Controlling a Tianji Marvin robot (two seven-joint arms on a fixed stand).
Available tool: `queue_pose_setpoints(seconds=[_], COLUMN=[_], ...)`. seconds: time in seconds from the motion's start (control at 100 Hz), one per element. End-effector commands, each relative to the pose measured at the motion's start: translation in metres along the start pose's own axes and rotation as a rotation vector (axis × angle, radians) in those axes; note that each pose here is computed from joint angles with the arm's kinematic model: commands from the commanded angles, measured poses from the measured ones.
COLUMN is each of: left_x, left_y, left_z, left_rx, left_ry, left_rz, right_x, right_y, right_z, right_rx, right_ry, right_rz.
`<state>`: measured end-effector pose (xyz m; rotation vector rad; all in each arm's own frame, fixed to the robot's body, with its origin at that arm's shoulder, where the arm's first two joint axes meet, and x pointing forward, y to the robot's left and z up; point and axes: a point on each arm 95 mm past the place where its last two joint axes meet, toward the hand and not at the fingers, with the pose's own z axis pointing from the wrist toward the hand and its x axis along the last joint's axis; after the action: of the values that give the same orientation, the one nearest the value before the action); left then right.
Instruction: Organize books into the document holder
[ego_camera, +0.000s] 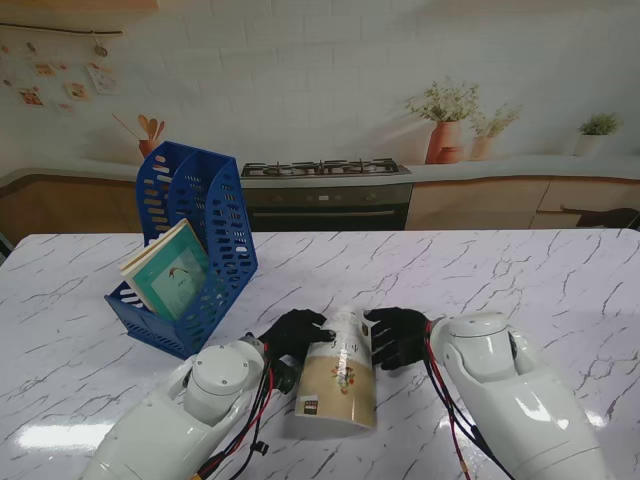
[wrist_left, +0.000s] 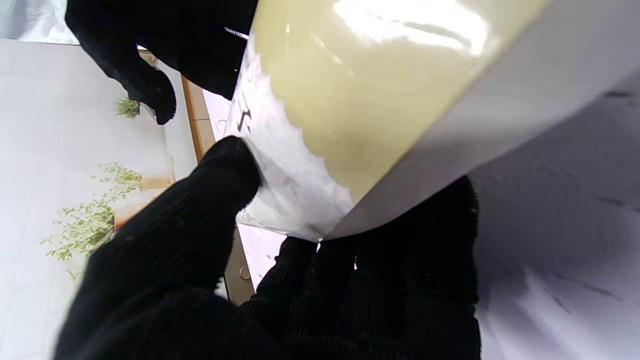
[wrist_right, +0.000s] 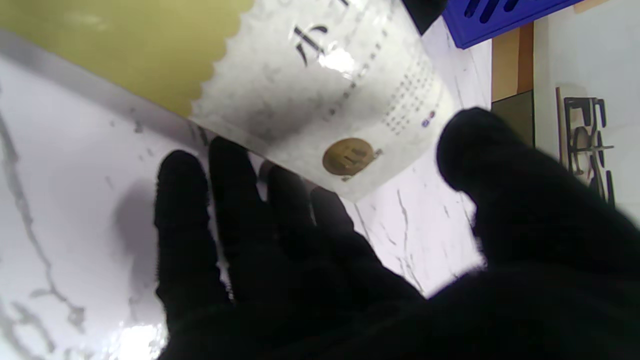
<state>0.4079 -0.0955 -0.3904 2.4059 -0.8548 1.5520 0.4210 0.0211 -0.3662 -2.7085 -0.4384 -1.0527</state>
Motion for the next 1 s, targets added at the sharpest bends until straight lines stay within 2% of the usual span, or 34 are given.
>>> queue_pose_setpoints(seconds=[0.0,0.09,0.27,0.48,0.66,0.99], left_x=[-0.0029,-0.0016,-0.0003,-0.0014,-0.0049,-0.0042], left_y=[0.0181,0.0182,0.0189,0.019,0.0178,0.0189], left_z=[0.0017,0.0025,0.0027,0.0023,0.0044,0.0053], left_rx=[-0.021,0.014,0.019,0.017,0.011,0.029], left_ry=[0.041,0.085,0.127,0.084,0.038,0.045], left_rz=[-0.043,-0.07,-0.084,-0.092,-0.084,-0.075], right_x=[-0.007,-0.0066,-0.0055,-0.0043,-0.0037,-0.0042], right_y=[-0.0162,-0.0163,-0.0161,-0.0154,-0.0144,-0.0118], right_z=[0.0055,0.0059,0.006,0.0043,0.0024,0.0008], right_rx=[0.035,0.03,0.005,0.02,0.062,0.096], right_ry=[-0.013,-0.012,-0.008,0.0,0.014,0.016], right_rz=[0.018,0.02,0.047,0.085,0.123,0.095])
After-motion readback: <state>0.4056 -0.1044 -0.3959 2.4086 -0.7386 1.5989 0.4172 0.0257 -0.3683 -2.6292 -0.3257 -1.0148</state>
